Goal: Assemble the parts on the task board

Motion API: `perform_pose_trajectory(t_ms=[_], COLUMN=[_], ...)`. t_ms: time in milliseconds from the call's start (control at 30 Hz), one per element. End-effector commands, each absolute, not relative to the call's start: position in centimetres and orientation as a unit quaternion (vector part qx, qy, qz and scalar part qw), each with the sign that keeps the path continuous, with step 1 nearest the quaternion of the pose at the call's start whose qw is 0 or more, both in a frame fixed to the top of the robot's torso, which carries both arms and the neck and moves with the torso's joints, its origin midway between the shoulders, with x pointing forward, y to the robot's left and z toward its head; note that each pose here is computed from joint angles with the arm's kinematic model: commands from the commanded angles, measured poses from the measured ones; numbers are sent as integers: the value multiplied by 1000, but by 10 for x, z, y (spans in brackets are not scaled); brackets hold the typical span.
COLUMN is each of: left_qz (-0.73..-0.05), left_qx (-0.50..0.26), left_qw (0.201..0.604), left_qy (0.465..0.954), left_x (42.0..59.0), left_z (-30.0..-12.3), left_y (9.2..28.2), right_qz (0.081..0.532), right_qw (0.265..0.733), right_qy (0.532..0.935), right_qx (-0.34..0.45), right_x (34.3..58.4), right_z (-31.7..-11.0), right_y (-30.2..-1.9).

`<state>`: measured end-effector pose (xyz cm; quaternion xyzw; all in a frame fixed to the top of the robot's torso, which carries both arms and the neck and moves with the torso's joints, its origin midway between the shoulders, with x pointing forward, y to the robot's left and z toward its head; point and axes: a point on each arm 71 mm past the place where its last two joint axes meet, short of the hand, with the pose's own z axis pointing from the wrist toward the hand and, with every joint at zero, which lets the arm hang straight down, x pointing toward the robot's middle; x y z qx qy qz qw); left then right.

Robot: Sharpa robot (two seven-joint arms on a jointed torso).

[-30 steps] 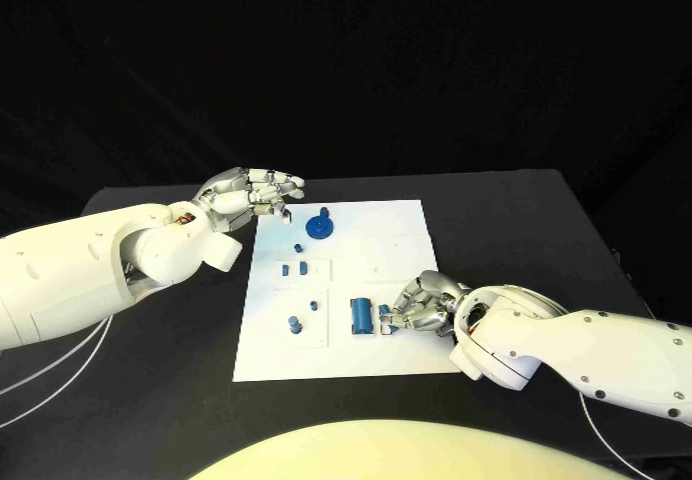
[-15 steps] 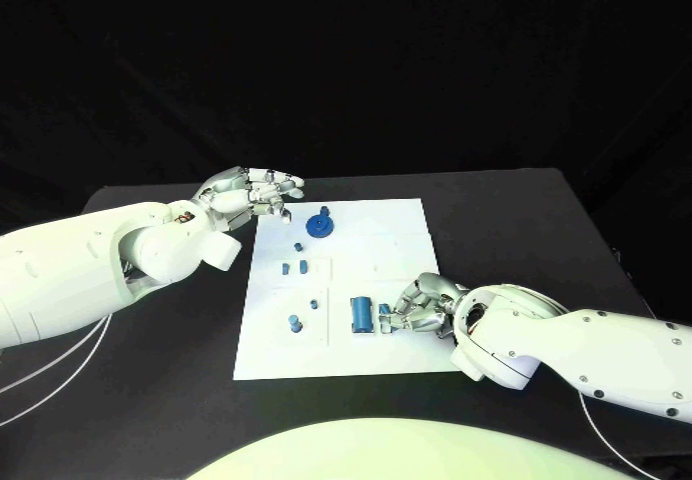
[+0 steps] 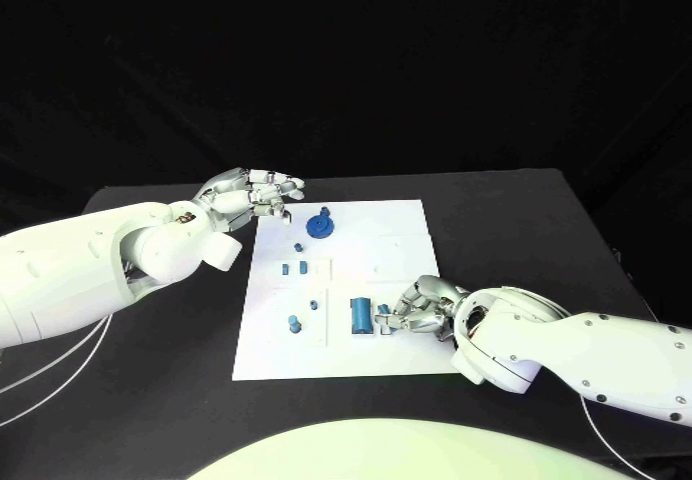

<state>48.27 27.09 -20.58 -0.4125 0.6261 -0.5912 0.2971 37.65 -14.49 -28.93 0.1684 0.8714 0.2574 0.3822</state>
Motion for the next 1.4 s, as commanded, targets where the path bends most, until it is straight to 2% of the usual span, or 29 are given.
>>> perform_pose_trajectory(t_ms=[33,733,1400], left_qz=[-598,-596,-596], left_qx=[-409,-408,-408], left_qw=[289,289,289], left_qy=[626,628,628], left_x=[482,483,483], left_z=[-205,-206,-206], left_y=[269,269,269], right_qz=[264,271,257], right_qw=[385,411,405], right_qy=[872,862,870], right_qx=[150,123,112], right_x=[373,368,370], right_z=[-289,-282,-286], right_y=[-142,-143,-149])
